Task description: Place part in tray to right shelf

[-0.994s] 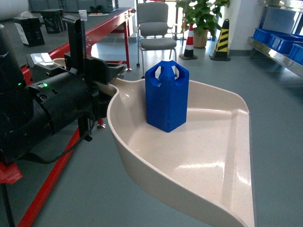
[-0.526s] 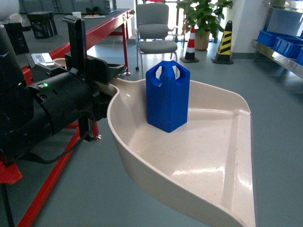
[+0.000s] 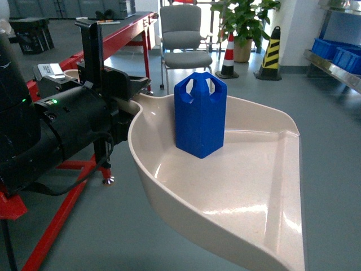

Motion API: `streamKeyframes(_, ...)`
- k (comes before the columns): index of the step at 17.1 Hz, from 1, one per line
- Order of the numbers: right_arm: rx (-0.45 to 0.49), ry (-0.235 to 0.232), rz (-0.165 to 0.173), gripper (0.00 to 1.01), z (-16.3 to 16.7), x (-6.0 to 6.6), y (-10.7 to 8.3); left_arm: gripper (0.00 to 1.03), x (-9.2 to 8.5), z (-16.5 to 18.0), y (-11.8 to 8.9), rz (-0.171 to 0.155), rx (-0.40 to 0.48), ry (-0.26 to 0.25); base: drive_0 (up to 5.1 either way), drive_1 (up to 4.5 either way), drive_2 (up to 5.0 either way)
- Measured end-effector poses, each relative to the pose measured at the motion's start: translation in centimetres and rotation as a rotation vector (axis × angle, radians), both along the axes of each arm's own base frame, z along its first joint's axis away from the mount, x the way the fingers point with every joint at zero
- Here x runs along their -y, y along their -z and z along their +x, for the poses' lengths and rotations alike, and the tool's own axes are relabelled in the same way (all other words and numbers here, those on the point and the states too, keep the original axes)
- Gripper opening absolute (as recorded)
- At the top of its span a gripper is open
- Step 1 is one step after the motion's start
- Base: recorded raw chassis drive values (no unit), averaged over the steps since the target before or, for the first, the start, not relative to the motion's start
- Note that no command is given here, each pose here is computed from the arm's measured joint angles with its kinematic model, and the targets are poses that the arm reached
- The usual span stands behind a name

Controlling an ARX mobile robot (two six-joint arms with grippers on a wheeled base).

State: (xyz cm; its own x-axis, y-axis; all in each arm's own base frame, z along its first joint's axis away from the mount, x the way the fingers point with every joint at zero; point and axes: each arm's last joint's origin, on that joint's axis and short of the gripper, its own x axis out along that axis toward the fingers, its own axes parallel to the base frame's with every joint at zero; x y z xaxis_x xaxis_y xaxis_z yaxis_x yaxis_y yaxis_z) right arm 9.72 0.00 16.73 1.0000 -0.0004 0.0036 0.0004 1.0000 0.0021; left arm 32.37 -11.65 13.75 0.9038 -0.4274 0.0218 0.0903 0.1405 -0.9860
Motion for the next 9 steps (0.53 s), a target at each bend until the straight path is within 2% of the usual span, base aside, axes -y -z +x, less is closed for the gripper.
streamKeyframes(9, 0.000, 0.000, 0.000, 0.98, 0.00, 0.00, 0.00, 0.12, 0.01, -0.01, -0.01, -0.001, 0.001, 0.000, 0.1, 4.39, -4.3)
